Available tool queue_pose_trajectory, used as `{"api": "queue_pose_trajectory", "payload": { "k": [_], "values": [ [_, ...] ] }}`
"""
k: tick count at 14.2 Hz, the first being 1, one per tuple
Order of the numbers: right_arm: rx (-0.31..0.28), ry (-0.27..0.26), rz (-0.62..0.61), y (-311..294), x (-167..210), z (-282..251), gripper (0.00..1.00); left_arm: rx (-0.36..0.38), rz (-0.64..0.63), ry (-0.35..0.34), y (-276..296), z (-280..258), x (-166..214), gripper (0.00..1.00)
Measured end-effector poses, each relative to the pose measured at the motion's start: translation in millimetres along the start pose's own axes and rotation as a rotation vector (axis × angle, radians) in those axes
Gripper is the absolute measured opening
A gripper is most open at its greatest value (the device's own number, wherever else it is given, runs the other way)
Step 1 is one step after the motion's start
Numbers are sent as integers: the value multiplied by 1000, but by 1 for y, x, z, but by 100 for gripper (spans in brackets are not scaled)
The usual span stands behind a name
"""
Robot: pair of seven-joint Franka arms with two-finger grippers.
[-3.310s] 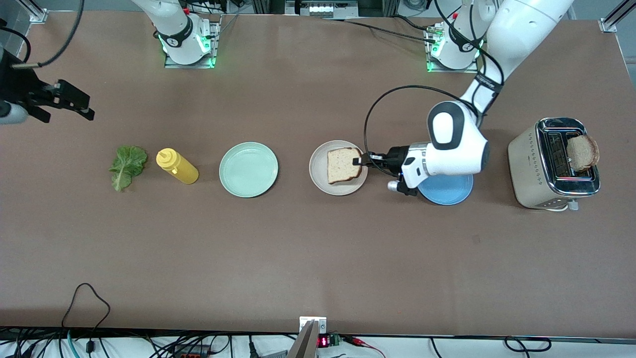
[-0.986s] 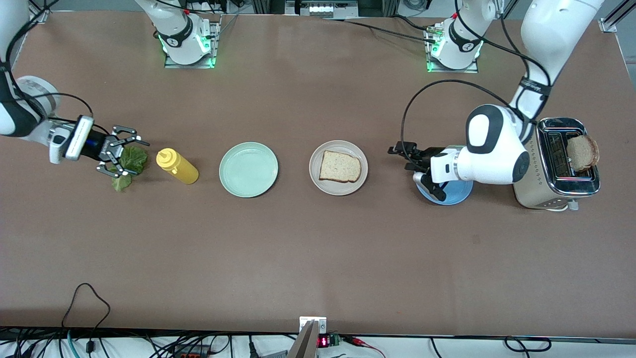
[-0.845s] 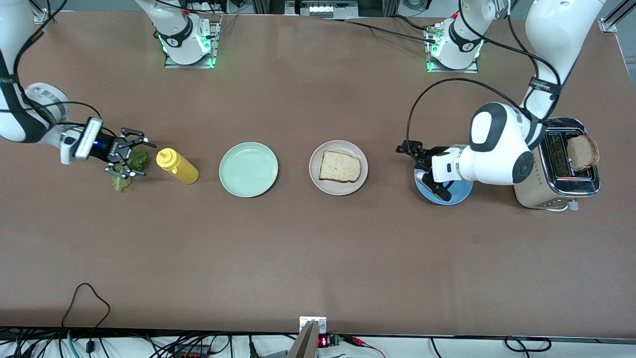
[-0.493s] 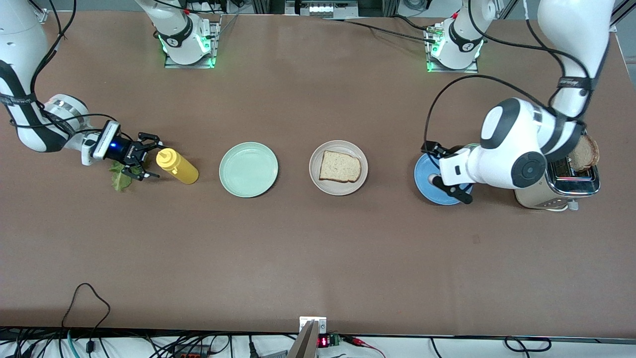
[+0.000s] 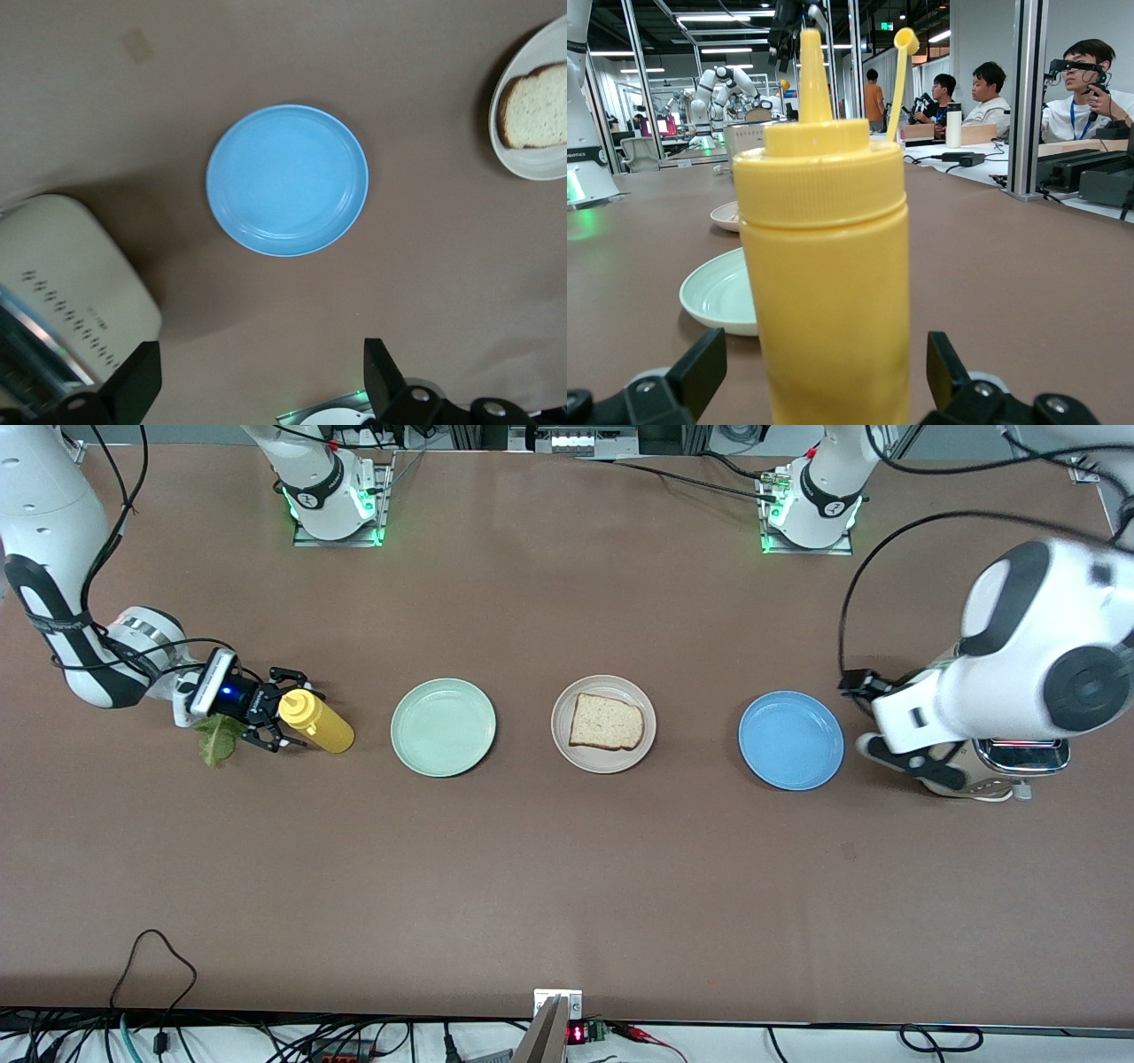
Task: Make sandwich in beige plate with both arms
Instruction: 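Grasp the yellow bottle with the right gripper while the left gripper withdraws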
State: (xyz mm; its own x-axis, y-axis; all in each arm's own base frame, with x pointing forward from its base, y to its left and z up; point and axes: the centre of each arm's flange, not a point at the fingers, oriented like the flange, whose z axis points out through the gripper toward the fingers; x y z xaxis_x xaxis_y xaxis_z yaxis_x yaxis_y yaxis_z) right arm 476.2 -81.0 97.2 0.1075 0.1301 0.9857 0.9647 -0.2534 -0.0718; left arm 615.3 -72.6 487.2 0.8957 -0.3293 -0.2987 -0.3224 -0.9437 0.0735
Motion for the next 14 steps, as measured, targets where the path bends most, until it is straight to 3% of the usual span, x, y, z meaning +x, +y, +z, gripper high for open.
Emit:
{"api": "queue_pose_trajectory", "payload": {
  "k": [6,10,14],
  "values": [
    [29,11,-9,3,5,31,100,-19,-196,170,-54,-75,-71,100],
    [42,9,-25,8,9,38,63,40,-243,208,-37,-88,-96,100],
    [46,-3,-47,17,15,42,60,64,-256,207,-15,-72,-90,100]
  ]
}}
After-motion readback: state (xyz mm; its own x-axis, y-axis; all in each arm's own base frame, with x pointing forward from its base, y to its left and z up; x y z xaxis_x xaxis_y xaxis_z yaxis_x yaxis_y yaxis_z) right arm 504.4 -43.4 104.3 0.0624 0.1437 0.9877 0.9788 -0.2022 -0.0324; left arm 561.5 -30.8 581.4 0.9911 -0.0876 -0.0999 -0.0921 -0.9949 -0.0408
